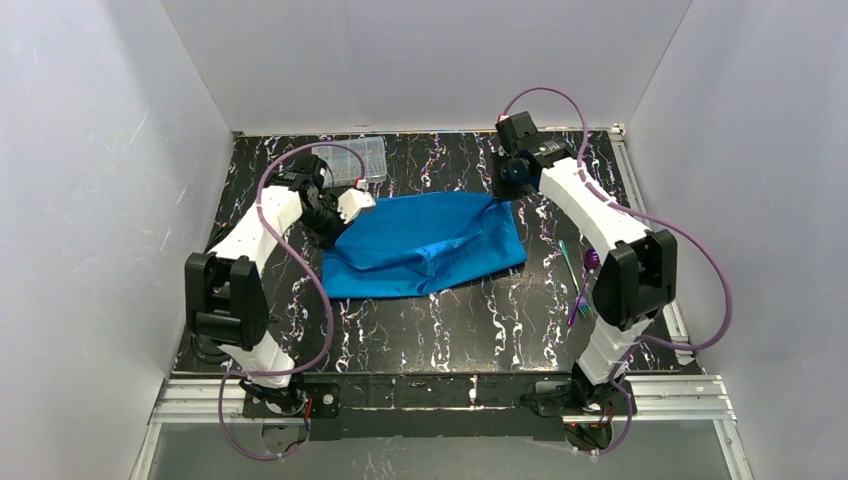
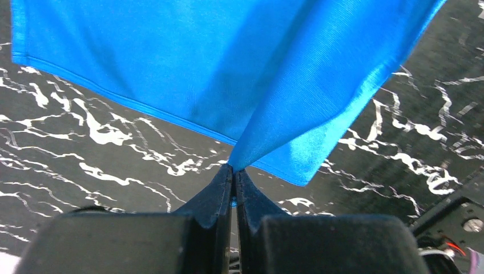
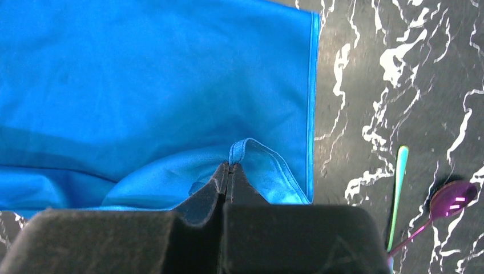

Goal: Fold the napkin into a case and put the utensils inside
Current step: Fold and flatten the napkin at the center of the board.

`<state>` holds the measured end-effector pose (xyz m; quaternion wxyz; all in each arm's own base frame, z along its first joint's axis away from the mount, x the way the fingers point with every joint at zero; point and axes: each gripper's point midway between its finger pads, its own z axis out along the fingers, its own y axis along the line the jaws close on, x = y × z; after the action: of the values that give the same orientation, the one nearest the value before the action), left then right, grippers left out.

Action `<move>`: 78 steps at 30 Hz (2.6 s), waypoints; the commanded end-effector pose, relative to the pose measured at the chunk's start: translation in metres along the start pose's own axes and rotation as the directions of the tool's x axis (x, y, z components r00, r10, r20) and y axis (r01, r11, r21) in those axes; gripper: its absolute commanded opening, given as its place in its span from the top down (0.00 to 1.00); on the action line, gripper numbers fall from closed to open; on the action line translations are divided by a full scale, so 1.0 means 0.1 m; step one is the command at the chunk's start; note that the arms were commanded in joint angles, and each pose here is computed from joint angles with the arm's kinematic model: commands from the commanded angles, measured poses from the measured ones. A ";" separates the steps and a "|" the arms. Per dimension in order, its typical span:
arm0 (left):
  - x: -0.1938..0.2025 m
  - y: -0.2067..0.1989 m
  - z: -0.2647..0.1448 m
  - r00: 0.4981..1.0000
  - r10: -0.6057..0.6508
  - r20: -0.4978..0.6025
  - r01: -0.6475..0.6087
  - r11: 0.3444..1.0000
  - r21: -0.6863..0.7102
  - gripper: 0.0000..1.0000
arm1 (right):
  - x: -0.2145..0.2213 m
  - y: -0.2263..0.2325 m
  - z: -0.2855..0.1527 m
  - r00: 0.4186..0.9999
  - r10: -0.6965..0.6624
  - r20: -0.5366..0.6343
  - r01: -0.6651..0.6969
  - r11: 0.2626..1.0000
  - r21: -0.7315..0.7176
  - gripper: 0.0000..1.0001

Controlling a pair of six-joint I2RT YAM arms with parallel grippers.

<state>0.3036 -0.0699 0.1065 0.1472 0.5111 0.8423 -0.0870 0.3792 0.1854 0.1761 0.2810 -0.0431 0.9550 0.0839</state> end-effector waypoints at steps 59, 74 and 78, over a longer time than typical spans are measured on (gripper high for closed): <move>0.01 0.20 0.56 0.976 -0.208 -0.072 0.201 0.976 -0.084 0.39 | -0.09 -0.31 1.13 0.990 0.130 0.056 -0.129 0.992 -0.018 0.62; 0.35 0.21 0.72 0.979 -0.125 -0.163 0.104 0.986 -0.132 0.41 | 0.69 -0.84 0.76 0.973 0.231 0.008 -0.230 0.964 0.134 0.57; 0.23 0.25 0.57 0.985 -0.124 -0.124 0.104 0.982 -0.155 0.40 | 0.47 -0.77 0.55 0.972 0.228 0.054 -0.232 0.968 0.099 0.55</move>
<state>0.3128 -0.0549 0.0180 0.0847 0.4507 0.8886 -0.0104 0.3635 0.1132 0.0473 0.2366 0.0792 0.9673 0.0460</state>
